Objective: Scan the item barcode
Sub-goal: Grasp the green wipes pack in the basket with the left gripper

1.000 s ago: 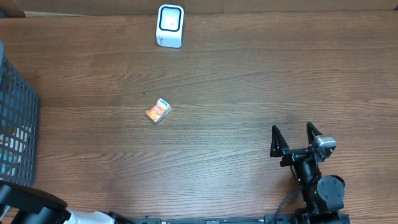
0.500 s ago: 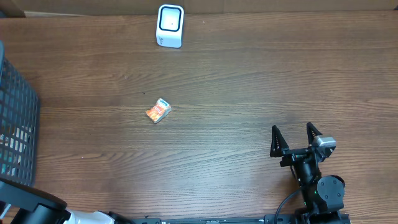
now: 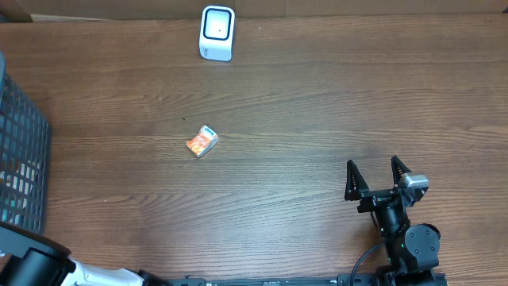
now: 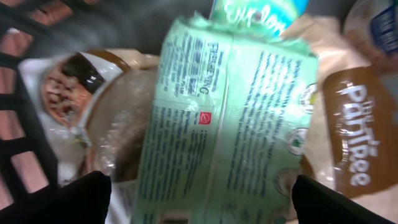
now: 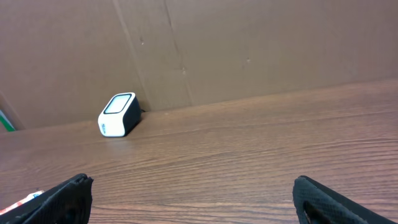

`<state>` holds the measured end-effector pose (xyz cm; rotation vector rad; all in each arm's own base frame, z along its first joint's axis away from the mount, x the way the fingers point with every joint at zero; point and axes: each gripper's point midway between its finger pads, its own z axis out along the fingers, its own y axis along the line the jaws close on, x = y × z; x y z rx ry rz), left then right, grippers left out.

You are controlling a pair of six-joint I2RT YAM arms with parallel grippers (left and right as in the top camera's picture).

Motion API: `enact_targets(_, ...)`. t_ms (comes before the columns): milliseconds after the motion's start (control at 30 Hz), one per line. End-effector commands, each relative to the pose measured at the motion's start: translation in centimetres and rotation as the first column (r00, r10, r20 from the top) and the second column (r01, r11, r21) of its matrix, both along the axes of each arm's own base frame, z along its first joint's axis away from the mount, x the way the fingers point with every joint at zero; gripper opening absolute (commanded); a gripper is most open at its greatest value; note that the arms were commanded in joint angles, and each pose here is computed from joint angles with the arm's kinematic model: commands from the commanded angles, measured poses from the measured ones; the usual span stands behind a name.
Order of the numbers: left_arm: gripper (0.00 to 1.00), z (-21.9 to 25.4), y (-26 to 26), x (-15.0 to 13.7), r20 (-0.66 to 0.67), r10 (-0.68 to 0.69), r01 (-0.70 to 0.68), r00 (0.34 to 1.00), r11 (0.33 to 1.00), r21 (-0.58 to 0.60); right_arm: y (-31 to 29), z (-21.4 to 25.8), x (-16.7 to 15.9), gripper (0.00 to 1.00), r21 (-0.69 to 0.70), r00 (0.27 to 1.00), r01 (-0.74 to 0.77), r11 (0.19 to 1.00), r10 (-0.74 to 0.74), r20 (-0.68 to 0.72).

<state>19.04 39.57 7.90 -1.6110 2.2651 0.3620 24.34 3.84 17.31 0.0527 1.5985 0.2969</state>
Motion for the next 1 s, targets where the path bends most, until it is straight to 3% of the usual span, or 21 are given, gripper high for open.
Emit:
enact_targets(0,0.94,-1.0,0.0,0.1,0.002,-0.021,0.021,1.0,1.0,-0.018,0.0,-0.3,0.0,1.0,-0.005,1.0,0.001,1.0,-0.001,0.001)
enact_targets(200,0.88,-1.1,0.2,0.2,0.004,-0.021,0.021,1.0,1.0,-0.012,0.0,-0.3,0.0,1.0,-0.005,1.0,0.001,1.0,-0.001,0.001)
enact_targets(433,0.84,-3.5,-0.9,-0.2,-0.031,-0.023,0.02,0.999,0.995,-0.094,0.0,-0.3,0.0,1.0,-0.005,1.0,0.001,1.0,-0.001,0.001)
enact_targets(567,0.65,-3.8,-1.1,-0.3,-0.036,-0.024,0.02,0.999,0.994,-0.106,0.0,-0.3,0.0,1.0,-0.005,1.0,0.001,1.0,-0.001,0.001)
enact_targets(633,0.49,-3.6,-1.0,-0.3,-0.033,-0.022,0.019,0.999,0.995,-0.101,0.0,-0.3,0.0,1.0,-0.005,1.0,0.001,1.0,-0.001,0.001)
enact_targets(667,0.35,-3.4,-1.0,-0.3,-0.031,-0.02,0.017,0.999,0.995,-0.099,0.0,-0.3,0.0,1.0,-0.005,1.0,0.001,1.0,-0.001,0.001)
enact_targets(800,0.22,-2.7,-1.1,-0.3,-0.028,-0.019,0.017,0.999,0.996,-0.093,0.0,-0.3,0.0,1.0,-0.005,1.0,0.001,1.0,-0.001,0.001)
enact_targets(967,0.16,0.1,-0.4,0.1,-0.014,-0.014,0.013,1.0,0.997,-0.07,0.0,-0.3,0.0,1.0,-0.005,1.0,0.001,1.0,-0.001,0.001)
